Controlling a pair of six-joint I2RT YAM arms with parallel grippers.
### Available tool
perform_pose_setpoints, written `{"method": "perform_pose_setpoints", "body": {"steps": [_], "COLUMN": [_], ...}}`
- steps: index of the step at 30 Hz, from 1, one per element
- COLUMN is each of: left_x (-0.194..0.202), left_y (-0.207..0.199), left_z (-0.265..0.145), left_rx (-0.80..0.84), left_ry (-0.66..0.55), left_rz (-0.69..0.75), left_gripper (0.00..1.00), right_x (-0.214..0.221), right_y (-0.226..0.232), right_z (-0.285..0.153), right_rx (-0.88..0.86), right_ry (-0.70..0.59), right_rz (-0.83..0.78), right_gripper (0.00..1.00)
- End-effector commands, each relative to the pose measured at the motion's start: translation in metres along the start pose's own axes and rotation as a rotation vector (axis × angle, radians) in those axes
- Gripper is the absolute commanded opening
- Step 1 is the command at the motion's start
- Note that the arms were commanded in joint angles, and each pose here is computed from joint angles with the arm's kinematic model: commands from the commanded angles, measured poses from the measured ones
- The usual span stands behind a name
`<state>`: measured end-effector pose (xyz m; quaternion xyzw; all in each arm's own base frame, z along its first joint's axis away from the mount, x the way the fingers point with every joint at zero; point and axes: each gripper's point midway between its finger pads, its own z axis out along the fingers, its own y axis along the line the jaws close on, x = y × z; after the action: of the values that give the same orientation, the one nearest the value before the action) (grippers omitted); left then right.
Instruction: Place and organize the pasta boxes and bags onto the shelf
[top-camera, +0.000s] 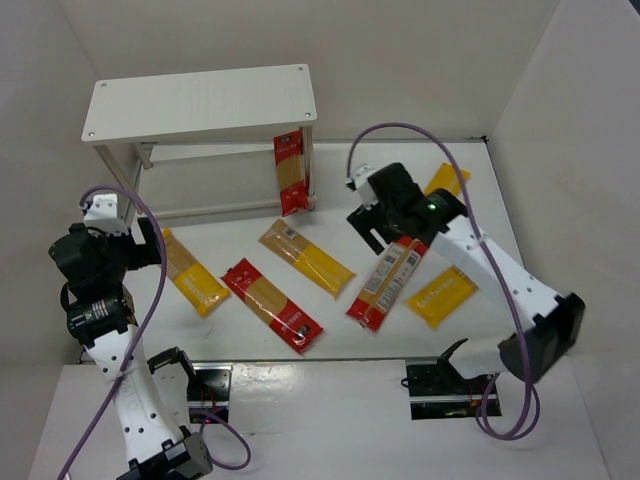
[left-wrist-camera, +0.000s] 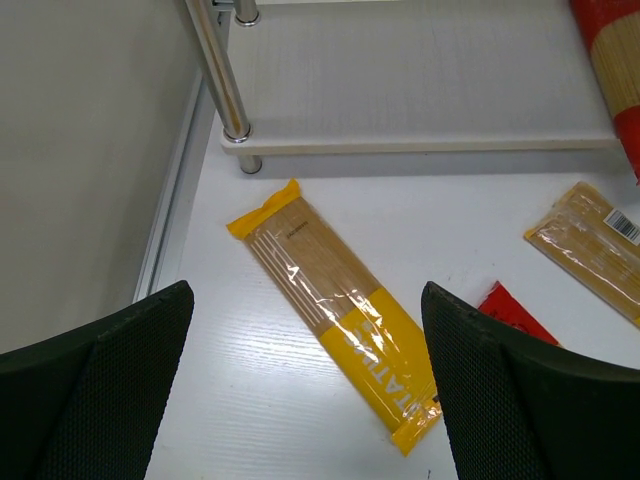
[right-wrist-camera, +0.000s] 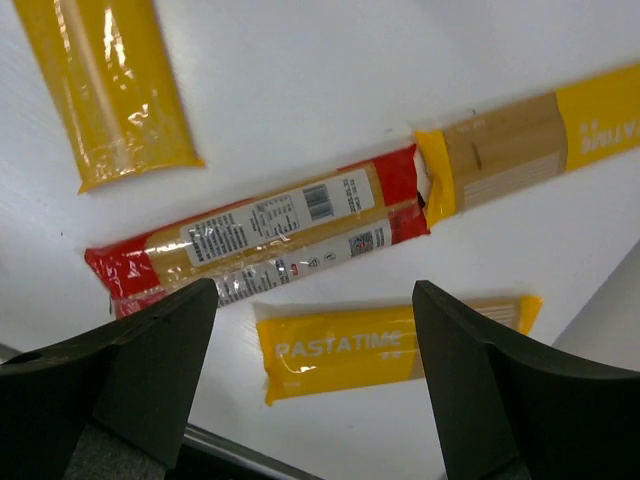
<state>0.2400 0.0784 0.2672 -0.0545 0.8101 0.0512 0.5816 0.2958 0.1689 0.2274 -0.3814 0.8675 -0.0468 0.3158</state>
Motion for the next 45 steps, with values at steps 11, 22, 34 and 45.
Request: {"method": "perform_pose_setpoints", "body": {"steps": [11,22,34,45], "left_x": [-0.008,-0.006,-0.012,-0.010], "left_y": [0.009,-0.002,-0.007,-0.008], "left_z": [-0.013,-0.022,-0.030,-0.031], "left_rx": [-0.069,-0.027,-0.015,-0.015], "left_ry": [-0.030,-0.025,-0.063,-0.066], "left_rz": [-0.008,0.009,0.033,0.043], "left_gripper": [1.00,1.00,1.00,1.00], "right_x": [0.097,0.122,0.150,0.154], "right_y": [-0.111,-0.121,-0.138,-0.136], "right_z": [-0.037,-0.055,-0.053,-0.043], "right_rx": [0.267,0.307,0.347,0.315], "right_ry": [-0.295,-0.392,-0.346,-0.311], "right_rz": [0.662,0.666,0.728,0.731], "right_gripper": [0.97,1.00,1.00,1.00]}}
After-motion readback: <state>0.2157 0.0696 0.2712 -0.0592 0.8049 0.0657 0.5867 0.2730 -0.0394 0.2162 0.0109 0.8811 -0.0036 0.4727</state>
